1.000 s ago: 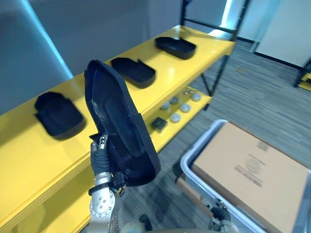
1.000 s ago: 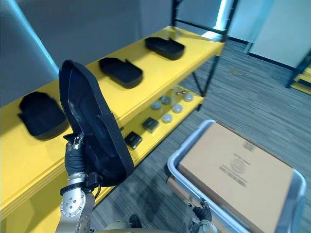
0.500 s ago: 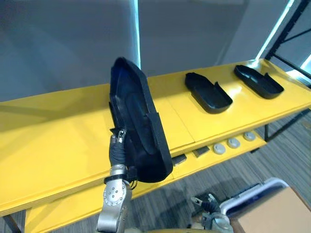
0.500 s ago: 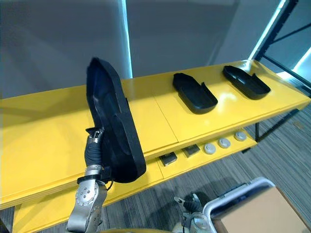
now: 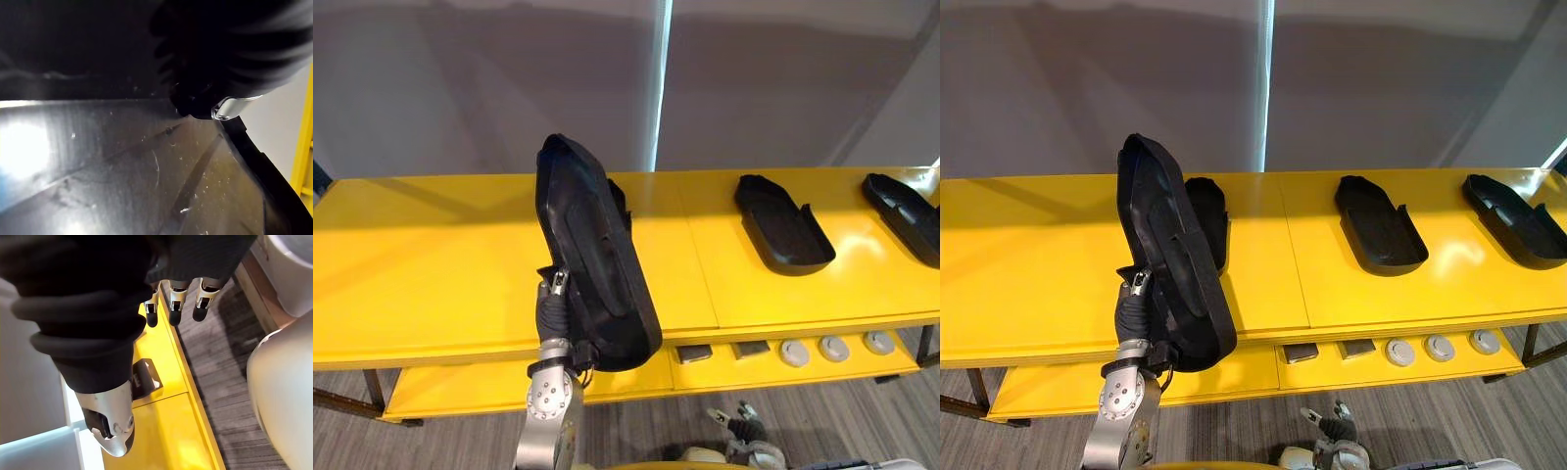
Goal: Walk over and take plastic housings, then place them on the shelf
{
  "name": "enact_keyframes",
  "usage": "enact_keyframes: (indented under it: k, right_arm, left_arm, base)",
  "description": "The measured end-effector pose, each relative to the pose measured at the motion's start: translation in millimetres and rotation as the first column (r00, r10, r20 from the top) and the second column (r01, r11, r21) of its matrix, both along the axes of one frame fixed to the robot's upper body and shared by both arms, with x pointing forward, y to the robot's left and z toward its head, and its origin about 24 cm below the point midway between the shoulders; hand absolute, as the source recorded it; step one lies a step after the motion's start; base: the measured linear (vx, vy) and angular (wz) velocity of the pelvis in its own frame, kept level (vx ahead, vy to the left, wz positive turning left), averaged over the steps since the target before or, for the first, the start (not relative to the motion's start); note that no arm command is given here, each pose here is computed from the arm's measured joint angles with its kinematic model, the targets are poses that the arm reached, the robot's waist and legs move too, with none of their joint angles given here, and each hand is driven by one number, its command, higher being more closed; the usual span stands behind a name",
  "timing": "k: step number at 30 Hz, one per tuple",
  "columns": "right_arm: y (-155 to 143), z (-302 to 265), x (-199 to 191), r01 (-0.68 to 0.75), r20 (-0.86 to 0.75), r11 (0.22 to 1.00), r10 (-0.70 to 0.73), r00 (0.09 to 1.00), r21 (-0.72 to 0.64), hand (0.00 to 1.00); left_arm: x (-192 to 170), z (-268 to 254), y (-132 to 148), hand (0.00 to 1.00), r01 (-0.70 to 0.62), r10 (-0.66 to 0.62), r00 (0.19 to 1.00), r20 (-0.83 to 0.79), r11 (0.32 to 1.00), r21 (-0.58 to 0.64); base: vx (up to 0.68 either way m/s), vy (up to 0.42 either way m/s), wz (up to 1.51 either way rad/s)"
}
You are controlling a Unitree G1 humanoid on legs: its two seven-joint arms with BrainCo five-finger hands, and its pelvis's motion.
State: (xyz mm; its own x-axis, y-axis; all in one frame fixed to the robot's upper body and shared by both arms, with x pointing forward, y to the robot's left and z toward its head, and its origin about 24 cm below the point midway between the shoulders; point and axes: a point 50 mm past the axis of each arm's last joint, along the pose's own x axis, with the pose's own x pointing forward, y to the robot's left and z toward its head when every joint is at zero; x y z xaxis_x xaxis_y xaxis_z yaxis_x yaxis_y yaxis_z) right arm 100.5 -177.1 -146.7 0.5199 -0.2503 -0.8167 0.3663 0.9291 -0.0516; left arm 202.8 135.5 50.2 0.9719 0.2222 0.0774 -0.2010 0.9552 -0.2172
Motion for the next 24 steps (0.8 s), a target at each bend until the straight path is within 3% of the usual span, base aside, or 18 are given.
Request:
enact_keyframes:
  k: [8,13,16,24]
  right_arm:
    - [-6,-3,3,0.022,-0.032,1.0,-0.022,0.999,0.001,0.0]
    - [-15,-2,6,0.013,-0.04,0.999,-0.015,0.999,-0.031,0.0]
    - [0,-5,-3,0.034,-0.055,0.999,-0.033,0.998,0.01,0.0]
    - [5,4,26,-0.029,0.027,1.0,0.029,0.999,0.0,0.0]
  left_arm:
    - [-4,7,32,1.0,-0.127,0.128,0.991,0.035,0.992,-0.024]
    - [-3,8,22,1.0,-0.093,0.096,0.995,0.034,0.994,-0.061]
    - [-4,8,25,1.0,-0.104,0.105,0.994,0.036,0.993,-0.048]
    - [-5,8,26,1.0,-0.082,0.083,0.996,0.04,0.997,-0.011]
  base:
    - [-0.14,0.171,0.46]
    - [-0.06,0.537,0.09]
    - [0.13,0.428,-0.02]
    - [0.0,0.319,-0.82]
